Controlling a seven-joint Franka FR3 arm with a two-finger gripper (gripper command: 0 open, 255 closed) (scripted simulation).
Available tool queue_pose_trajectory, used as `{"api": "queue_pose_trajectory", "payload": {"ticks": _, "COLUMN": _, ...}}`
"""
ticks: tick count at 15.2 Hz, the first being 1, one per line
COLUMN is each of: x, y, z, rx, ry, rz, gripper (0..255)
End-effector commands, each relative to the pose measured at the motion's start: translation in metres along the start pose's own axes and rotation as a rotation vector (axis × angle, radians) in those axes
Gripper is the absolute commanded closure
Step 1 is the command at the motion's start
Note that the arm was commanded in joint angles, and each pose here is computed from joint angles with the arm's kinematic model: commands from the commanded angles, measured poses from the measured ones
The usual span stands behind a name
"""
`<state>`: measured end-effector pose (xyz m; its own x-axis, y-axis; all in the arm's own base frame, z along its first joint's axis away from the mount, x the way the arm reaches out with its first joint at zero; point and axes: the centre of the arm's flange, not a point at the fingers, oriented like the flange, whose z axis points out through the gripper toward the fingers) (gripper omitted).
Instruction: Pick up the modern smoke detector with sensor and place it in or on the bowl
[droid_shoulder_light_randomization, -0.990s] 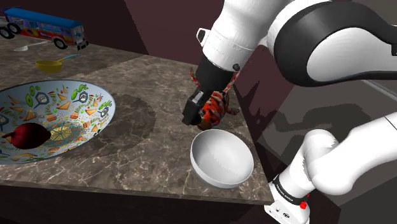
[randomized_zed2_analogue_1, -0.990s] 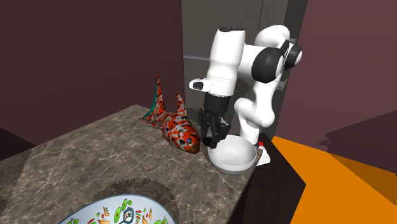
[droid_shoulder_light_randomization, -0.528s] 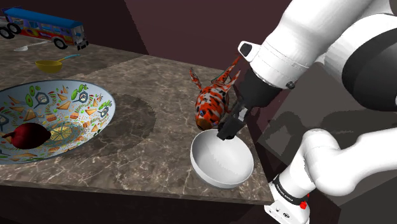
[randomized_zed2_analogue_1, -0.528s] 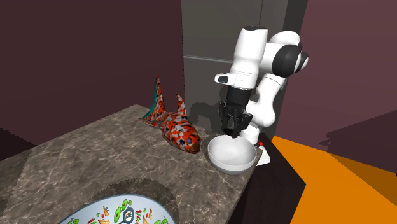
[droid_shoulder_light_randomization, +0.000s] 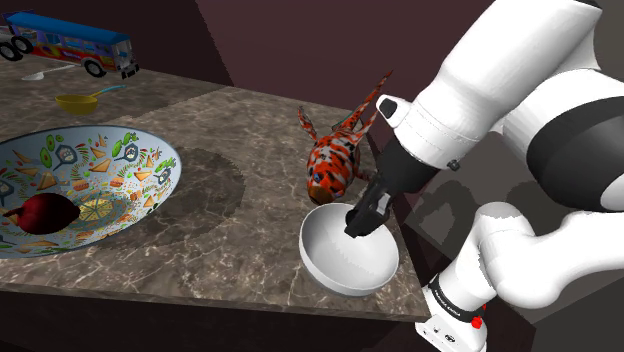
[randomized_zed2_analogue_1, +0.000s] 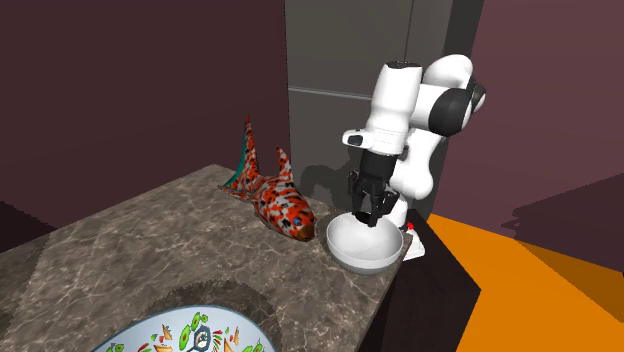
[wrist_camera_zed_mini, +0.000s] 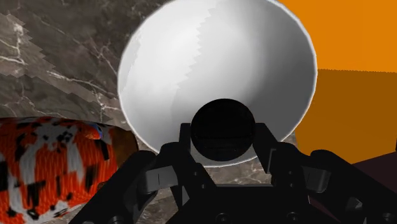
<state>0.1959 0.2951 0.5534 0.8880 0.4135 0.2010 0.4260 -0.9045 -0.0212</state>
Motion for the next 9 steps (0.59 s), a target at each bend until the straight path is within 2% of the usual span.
{"api": "queue_pose_trajectory", "payload": {"ticks": 1, "x": -0.003, "y": -0.001, "z": 0.010, "rx": 0.000, "ry": 0.000, "rz": 0.000, "gripper": 255}}
{"api": "queue_pose_trajectory", "payload": {"ticks": 7, "x": -0.009, "y": 0.000, "z": 0.041, "rx": 0.000, "ry": 0.000, "rz": 0.000, "gripper": 255}}
{"api": "queue_pose_trajectory", "payload": {"ticks": 9, "x": -0.009, "y": 0.000, "z": 0.041, "rx": 0.000, "ry": 0.000, "rz": 0.000, "gripper": 255}}
